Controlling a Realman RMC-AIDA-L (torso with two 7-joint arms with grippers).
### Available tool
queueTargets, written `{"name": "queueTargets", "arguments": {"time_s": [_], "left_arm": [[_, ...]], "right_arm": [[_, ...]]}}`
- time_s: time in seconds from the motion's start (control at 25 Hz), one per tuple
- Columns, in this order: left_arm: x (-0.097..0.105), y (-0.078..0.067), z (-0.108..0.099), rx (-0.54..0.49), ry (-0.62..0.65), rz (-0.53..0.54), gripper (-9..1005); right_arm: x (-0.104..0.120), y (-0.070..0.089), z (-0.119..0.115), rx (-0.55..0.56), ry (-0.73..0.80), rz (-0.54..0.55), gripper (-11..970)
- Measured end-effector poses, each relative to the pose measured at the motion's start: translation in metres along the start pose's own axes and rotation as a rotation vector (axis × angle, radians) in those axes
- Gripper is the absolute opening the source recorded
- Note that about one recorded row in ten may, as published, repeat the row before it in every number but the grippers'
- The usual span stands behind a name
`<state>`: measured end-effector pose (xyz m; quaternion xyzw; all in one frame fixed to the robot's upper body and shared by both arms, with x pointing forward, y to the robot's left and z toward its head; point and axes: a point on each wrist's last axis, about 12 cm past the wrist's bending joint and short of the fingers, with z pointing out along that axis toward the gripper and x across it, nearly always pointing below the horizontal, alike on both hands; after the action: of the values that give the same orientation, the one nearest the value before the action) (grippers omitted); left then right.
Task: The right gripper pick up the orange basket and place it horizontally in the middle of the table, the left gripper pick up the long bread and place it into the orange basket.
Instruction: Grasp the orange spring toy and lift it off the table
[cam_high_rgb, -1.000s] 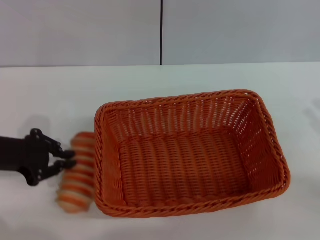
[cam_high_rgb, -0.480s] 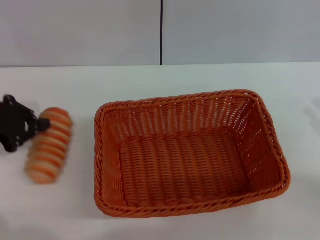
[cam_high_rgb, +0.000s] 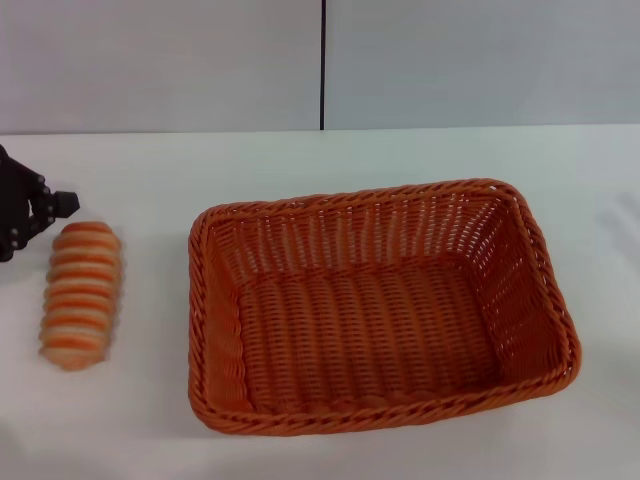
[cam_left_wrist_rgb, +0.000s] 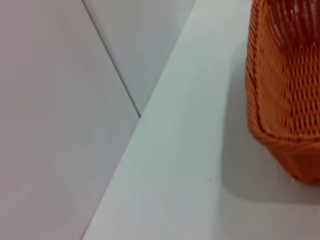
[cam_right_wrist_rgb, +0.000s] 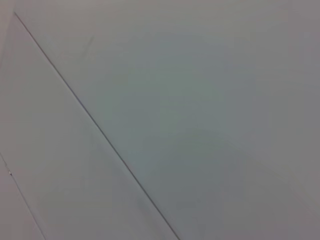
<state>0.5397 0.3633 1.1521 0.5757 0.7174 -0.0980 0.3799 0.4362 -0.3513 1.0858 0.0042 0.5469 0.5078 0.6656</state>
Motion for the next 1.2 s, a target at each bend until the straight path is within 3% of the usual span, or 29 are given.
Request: {"name": "queueTargets", "arguments": {"time_s": [0.32,0.56,0.8,1.2], "left_arm": [[-0.002,-0.006,0.024,0.125,0.215,0.07,55],[-0.016,-0.004,0.032,0.129,0.247,0.133,104],[-0.02,-0.002,0.039,0.131,0.277,0.179,290],[-0.02,-0.001,0.043,0.146,0.331,0.218,290]], "right_arm": [[0.003,0.0,0.0,0.004,-0.001,0.002,665],[0.003,0.0,0.0,0.002,0.002,0.001,665],[0.005,0.0,-0.001,0.008,0.001,-0.001,665],[0.006,-0.001,-0.001,0.01,0.0,0.003,666]]}}
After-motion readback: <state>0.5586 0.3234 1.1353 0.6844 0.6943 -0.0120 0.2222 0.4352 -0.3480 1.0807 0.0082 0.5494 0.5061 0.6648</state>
